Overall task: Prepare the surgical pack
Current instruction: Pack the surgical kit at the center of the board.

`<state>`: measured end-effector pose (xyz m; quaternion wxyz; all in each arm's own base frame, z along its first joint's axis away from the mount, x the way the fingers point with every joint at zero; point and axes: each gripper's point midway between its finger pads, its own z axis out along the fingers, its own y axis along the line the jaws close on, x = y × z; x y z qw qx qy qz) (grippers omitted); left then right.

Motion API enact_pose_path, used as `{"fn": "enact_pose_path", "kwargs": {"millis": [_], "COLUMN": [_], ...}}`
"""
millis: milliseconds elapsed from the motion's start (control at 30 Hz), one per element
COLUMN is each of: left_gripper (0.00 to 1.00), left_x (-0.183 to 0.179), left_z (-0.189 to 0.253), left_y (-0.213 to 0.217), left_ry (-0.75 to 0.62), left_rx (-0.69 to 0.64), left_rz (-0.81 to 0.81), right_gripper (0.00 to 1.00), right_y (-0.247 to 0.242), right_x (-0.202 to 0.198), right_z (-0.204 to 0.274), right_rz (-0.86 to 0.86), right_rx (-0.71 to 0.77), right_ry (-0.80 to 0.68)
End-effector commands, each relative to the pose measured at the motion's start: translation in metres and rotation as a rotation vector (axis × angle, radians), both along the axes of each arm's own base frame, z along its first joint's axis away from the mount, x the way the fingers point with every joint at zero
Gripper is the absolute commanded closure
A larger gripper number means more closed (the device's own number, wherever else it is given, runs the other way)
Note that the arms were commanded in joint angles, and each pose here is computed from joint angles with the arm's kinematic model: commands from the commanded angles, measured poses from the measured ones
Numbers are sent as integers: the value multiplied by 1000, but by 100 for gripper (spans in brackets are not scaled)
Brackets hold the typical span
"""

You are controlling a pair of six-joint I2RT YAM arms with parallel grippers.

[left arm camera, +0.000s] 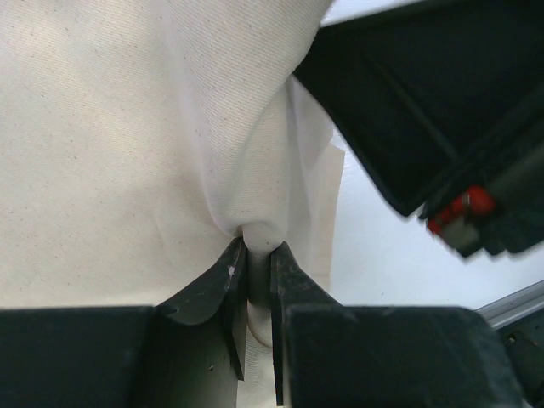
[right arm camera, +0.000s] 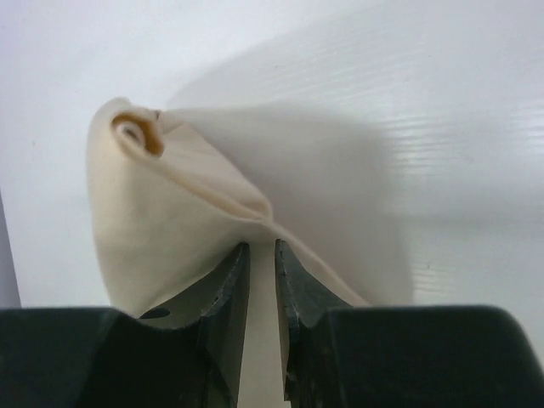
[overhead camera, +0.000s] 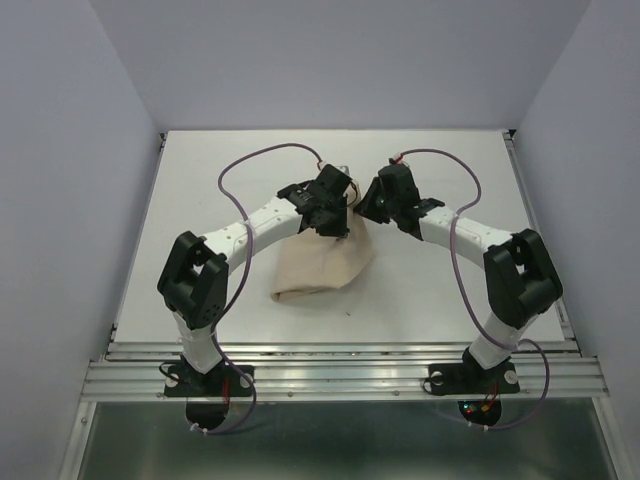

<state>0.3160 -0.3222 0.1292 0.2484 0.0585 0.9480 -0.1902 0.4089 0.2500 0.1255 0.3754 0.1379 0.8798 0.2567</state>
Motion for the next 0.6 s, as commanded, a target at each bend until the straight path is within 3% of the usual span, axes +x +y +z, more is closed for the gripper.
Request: {"fn": "enact_pose_path", "kwargs": {"millis": [0,233,433,567], "left_gripper": [100,100,100,100], "left_x": [-5,-6,-3,0], "left_z": [39,36,33,36], "left_y": [-8,-7,-10,-12], "left_ry": [-62,-54,-47,-47], "left_rx": [-101,-105,-103,-112], "left_rz": [-29,-24,-17,-9], "right_gripper": [76,76,76,76], "right_y": [-17,-34,-43,-31], "right_x": [33,46,4,-47], "right_z": [10,10,22,18], "right_rz": [-74,-90,-51,34], "right_rx": [-24,3,22,69], "right_ry": [-42,-22,-21,27]}}
